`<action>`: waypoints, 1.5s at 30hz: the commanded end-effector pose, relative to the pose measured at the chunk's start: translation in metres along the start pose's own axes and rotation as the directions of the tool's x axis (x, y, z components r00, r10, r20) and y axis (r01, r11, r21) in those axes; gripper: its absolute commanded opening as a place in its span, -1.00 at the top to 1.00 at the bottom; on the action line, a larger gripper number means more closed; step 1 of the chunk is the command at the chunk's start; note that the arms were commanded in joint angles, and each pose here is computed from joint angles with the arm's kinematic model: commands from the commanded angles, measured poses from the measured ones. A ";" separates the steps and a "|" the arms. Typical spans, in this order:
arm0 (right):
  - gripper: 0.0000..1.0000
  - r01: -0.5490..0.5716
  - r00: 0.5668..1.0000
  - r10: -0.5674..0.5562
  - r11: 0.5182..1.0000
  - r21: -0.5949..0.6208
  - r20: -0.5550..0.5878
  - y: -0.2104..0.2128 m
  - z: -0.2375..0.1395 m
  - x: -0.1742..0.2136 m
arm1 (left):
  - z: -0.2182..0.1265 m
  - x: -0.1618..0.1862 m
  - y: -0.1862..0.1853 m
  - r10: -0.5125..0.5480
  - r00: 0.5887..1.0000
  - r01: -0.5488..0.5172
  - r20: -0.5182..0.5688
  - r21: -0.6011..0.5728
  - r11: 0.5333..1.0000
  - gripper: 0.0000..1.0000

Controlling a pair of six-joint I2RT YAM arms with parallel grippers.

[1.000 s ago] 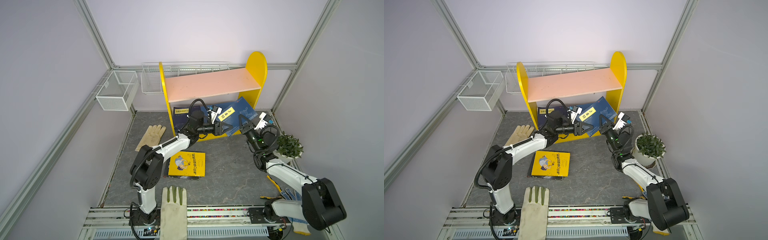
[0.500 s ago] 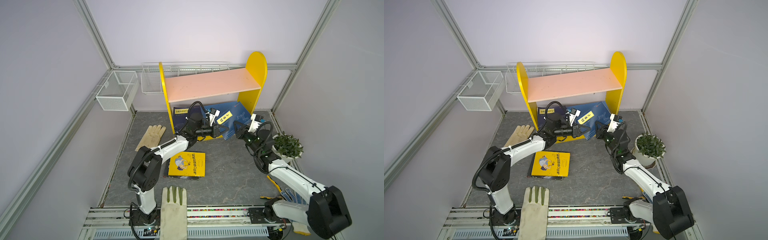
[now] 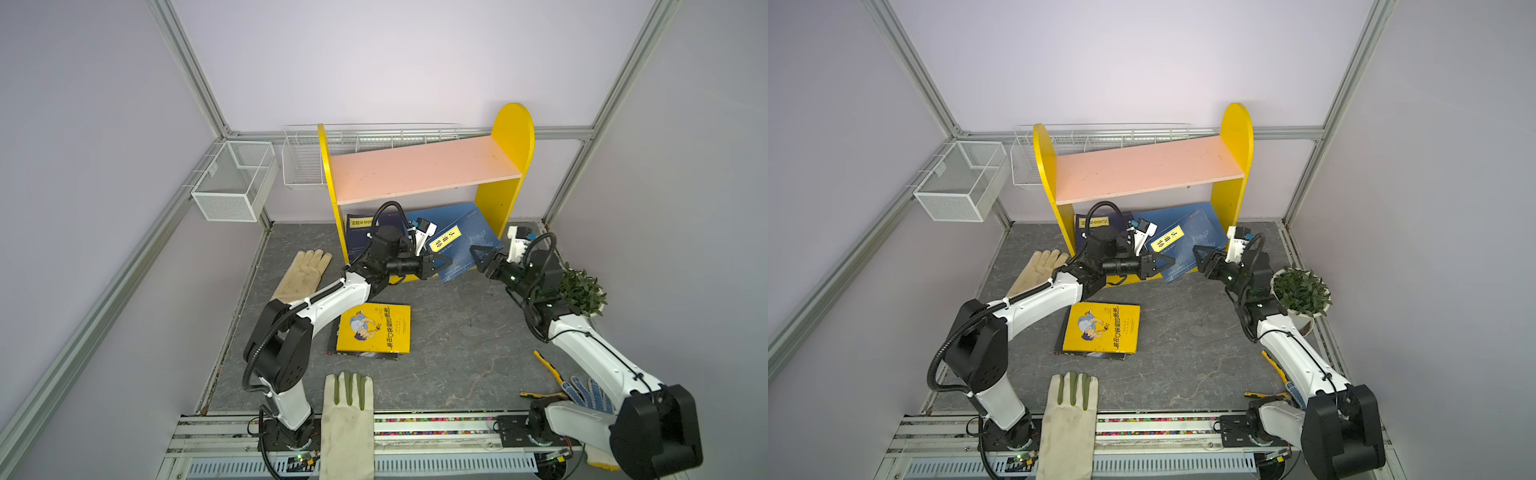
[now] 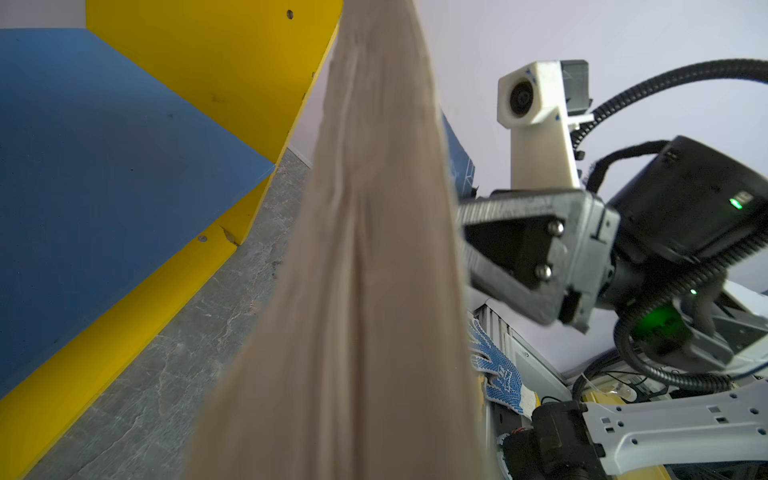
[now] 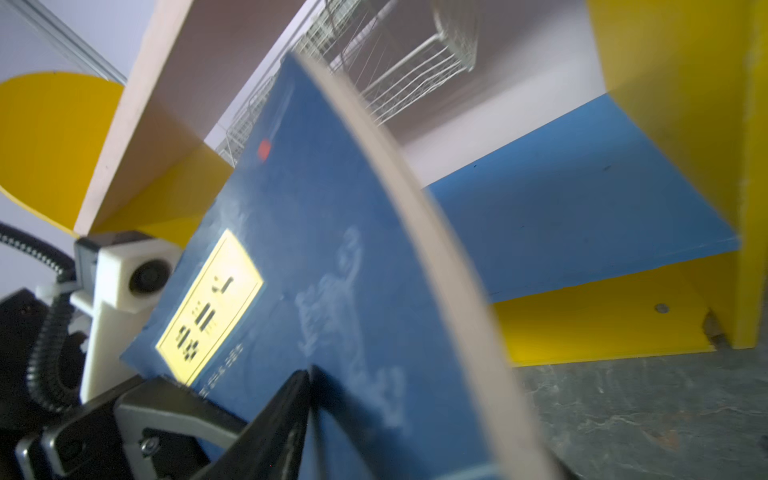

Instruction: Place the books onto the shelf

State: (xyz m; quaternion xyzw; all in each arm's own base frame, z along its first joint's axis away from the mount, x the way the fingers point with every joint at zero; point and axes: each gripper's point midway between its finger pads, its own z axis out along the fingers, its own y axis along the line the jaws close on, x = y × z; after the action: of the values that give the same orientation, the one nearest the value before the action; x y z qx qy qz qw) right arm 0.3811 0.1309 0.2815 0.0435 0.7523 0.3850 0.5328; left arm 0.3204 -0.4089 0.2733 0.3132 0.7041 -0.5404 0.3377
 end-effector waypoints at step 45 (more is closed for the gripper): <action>0.88 -0.123 0.990 0.136 0.943 -0.310 0.022 0.056 0.048 -0.020 | -0.153 0.044 0.054 0.011 0.981 0.101 0.193 -0.562 0.821 -0.73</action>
State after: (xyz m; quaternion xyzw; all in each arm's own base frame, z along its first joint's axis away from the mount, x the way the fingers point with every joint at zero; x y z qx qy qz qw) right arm 0.4021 0.1760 0.3001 0.0276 0.6936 0.5358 0.4806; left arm 0.3068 -0.2748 0.2340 0.2059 0.7958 -0.3706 0.4323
